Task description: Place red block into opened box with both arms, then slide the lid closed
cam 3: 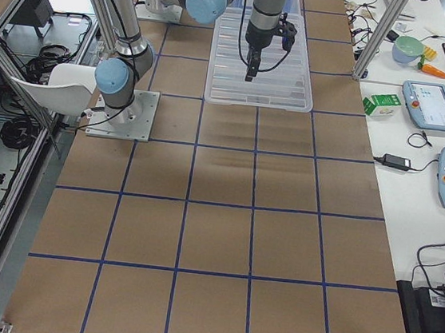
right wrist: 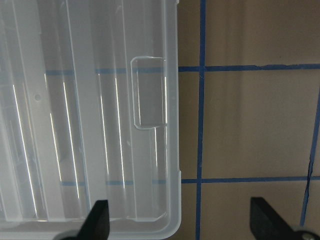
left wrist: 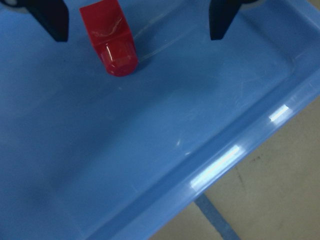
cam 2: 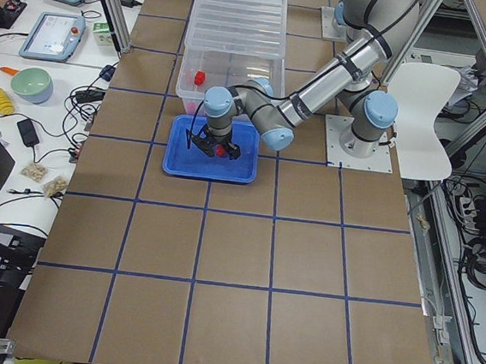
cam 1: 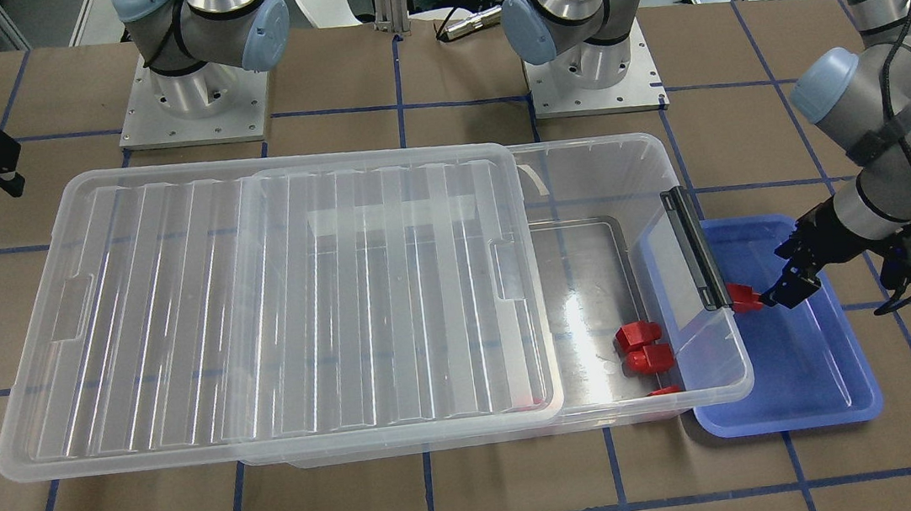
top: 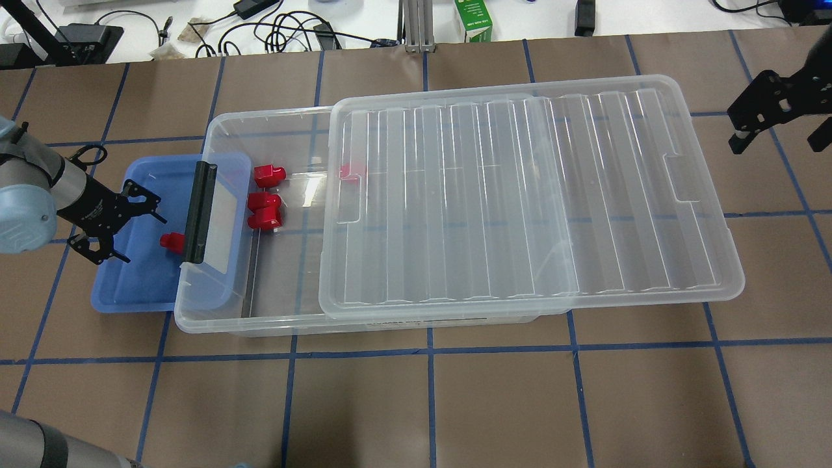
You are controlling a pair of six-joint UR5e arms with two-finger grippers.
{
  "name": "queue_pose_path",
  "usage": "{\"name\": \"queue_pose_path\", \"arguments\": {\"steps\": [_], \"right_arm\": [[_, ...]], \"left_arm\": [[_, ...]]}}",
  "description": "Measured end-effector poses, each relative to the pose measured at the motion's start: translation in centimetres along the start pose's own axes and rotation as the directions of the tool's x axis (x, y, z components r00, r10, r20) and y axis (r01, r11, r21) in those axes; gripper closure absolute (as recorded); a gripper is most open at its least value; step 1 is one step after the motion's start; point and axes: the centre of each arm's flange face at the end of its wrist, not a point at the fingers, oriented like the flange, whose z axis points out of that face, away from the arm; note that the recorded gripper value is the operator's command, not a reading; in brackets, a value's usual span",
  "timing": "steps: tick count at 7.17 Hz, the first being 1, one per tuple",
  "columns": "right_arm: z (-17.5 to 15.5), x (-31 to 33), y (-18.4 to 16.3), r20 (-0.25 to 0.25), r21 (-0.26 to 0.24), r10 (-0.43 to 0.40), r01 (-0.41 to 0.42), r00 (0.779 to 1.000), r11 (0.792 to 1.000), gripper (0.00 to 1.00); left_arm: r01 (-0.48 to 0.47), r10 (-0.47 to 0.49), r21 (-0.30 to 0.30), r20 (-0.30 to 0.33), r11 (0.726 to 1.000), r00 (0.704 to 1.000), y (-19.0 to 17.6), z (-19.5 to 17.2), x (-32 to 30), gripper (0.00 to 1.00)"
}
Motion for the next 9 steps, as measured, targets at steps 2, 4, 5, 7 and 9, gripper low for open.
{"name": "queue_pose_path", "arguments": {"steps": [2,4,5,7,9], "right_arm": [[0.1,0.9,0.0,-0.012,-0.006,0.002,-0.003,1.000,1.000,0.00],[0.1,1.4,0.0,-0.041,-0.006,-0.007,0.006,0.999,1.000,0.00],[0.0,1.5,-0.1,-0.047,-0.001,-0.008,0.008,0.999,1.000,0.00],[0.1,1.5,-0.1,-0.048,0.000,-0.009,0.009,0.999,1.000,0.00],[0.1,1.6,-0.1,-0.048,-0.001,-0.010,0.010,0.999,1.000,0.00]], "left_arm": [[0.050,-0.050,-0.026,0.006,0.998,0.999,-0.3,2.0,-0.1,0.00],[0.106,-0.106,-0.026,-0.010,0.994,0.994,-0.5,2.0,0.8,0.00],[0.128,-0.129,-0.036,-0.023,0.991,0.991,-0.2,2.1,1.3,0.00],[0.132,-0.135,-0.064,-0.044,0.989,0.990,0.8,2.6,2.6,0.77],[0.060,-0.063,-0.067,-0.045,0.996,0.997,1.2,3.1,3.3,0.80]]}}
